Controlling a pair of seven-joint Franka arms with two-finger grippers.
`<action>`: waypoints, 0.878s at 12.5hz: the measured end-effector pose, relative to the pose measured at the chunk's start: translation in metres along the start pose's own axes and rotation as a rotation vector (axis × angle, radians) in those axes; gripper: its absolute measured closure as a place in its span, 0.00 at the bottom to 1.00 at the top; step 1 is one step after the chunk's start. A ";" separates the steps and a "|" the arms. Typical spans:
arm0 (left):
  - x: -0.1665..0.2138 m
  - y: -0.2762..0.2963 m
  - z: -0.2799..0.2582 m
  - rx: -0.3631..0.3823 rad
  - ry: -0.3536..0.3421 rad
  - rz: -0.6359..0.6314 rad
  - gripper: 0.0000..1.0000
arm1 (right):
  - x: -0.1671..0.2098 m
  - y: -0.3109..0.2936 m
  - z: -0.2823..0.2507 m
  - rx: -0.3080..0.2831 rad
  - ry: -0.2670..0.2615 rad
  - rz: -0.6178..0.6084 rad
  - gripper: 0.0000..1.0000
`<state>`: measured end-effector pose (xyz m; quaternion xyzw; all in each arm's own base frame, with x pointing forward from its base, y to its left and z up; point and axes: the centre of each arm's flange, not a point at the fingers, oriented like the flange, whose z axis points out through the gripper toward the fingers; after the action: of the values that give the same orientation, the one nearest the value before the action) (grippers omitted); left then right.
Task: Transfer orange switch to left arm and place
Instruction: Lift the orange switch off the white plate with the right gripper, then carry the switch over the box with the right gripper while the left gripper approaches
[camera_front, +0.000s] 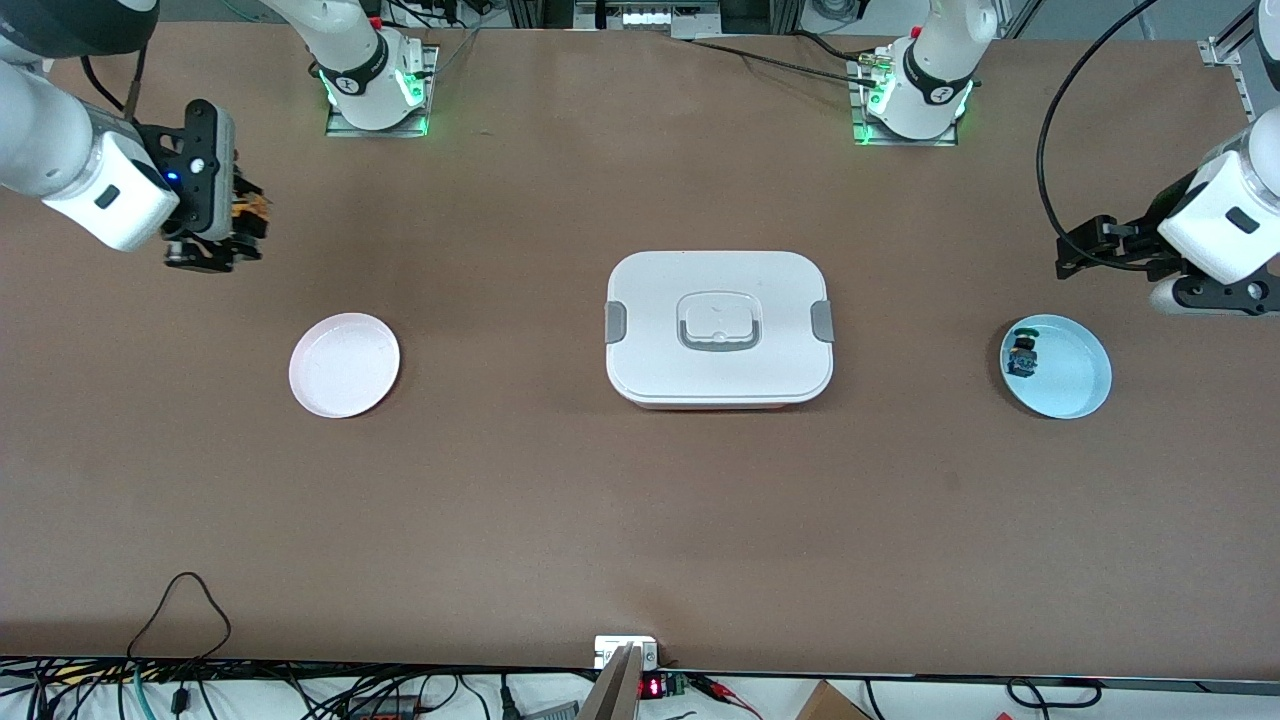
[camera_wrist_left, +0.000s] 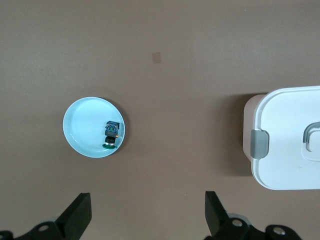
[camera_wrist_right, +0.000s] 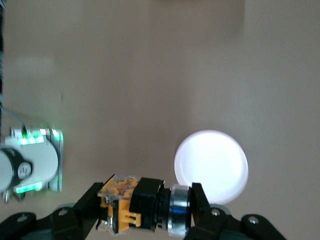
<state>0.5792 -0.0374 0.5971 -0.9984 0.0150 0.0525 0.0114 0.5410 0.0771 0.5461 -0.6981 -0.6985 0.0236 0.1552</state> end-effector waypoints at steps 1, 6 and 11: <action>-0.001 0.004 0.001 0.000 -0.011 0.008 0.00 | 0.004 0.005 0.010 0.025 0.071 -0.008 0.24; -0.005 0.020 0.002 -0.122 -0.044 0.025 0.00 | -0.017 0.038 0.072 0.101 0.411 -0.084 0.24; -0.012 0.032 0.004 -0.235 -0.103 0.040 0.00 | -0.020 0.058 0.145 0.123 0.818 -0.124 0.24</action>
<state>0.5655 -0.0690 0.5941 -0.9884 0.0281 0.1052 -0.1059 0.5607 0.0859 0.3904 -0.5958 -0.6174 -0.2233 0.4626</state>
